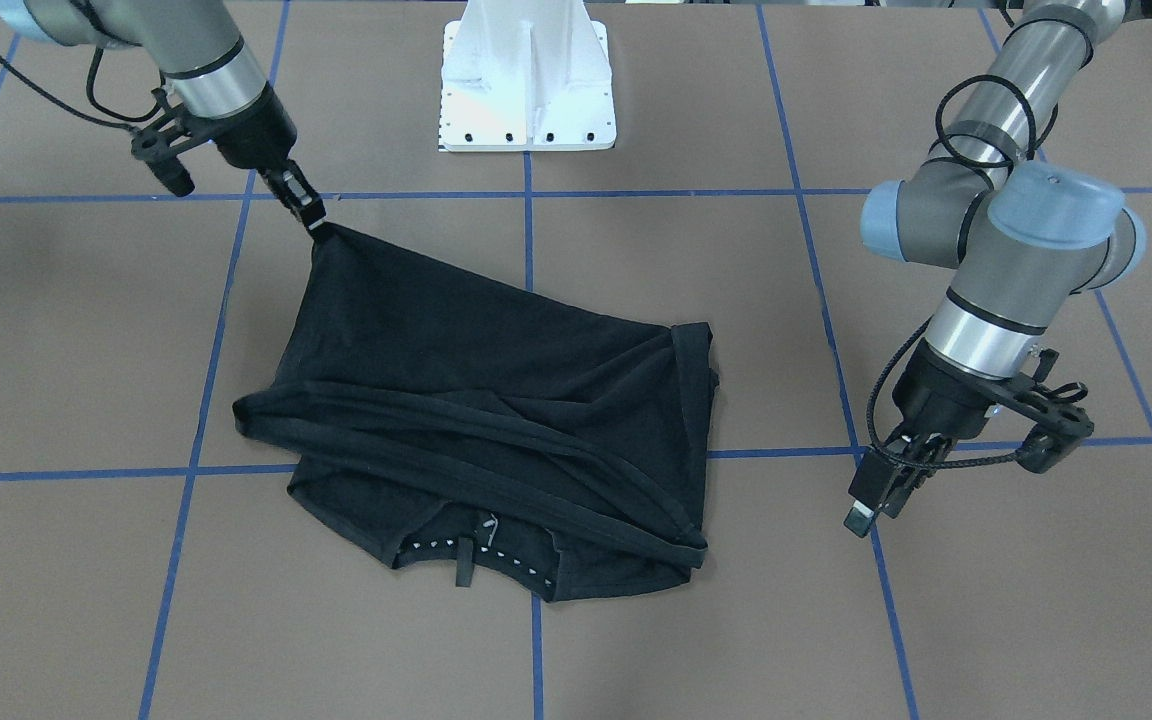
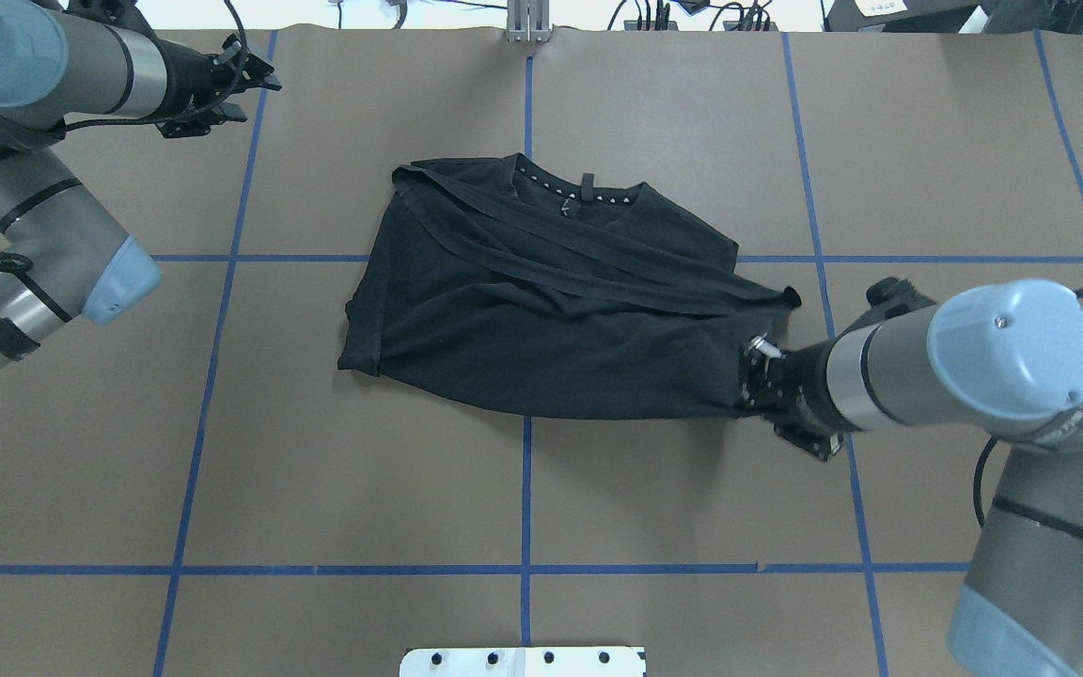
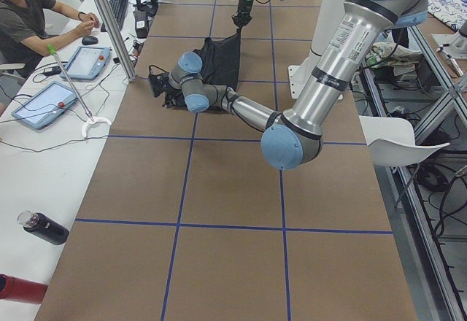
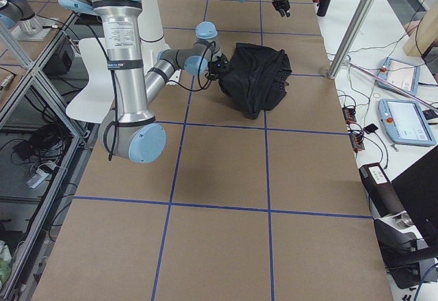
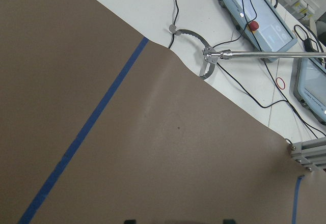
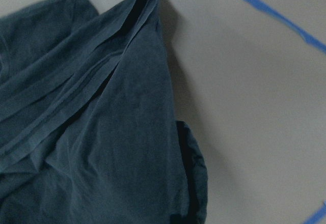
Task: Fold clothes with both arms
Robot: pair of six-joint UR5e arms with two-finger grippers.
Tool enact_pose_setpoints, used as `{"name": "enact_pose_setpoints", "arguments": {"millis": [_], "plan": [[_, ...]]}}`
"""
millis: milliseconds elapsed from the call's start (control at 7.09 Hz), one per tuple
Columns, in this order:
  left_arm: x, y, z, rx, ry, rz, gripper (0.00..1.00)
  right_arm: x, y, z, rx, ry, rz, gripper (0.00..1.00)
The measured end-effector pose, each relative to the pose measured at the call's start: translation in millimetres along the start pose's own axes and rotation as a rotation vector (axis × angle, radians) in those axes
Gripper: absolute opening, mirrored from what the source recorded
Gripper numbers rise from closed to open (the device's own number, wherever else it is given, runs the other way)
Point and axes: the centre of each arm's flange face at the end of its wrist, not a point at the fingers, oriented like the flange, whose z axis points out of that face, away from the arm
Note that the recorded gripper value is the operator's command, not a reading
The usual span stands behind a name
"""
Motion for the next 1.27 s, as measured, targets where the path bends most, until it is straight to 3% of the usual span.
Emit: {"name": "enact_pose_setpoints", "arguments": {"millis": [141,282,423,706,988,1270], "plan": [[4,1,-3,-0.001,0.007,0.002,0.65,15,56,0,-0.096,0.042,-0.006,0.81],[7,2,-6,-0.002,0.016,0.004,0.65,26,110,0,-0.186,0.071,-0.024,1.00],[11,4,-10,-0.010,0.025,0.006,0.65,36,145,2,-0.232,0.085,-0.042,1.00],[21,15,-23,-0.060,0.033,-0.017,0.65,29,149,-1,-0.220,0.053,-0.031,1.00],[21,57,-48,-0.094,-0.008,-0.026,0.65,0,112,-12,-0.163,-0.011,0.011,1.00],[3,149,-44,-0.074,-0.149,0.027,0.64,-42,57,-21,-0.067,-0.089,0.073,1.00]]}}
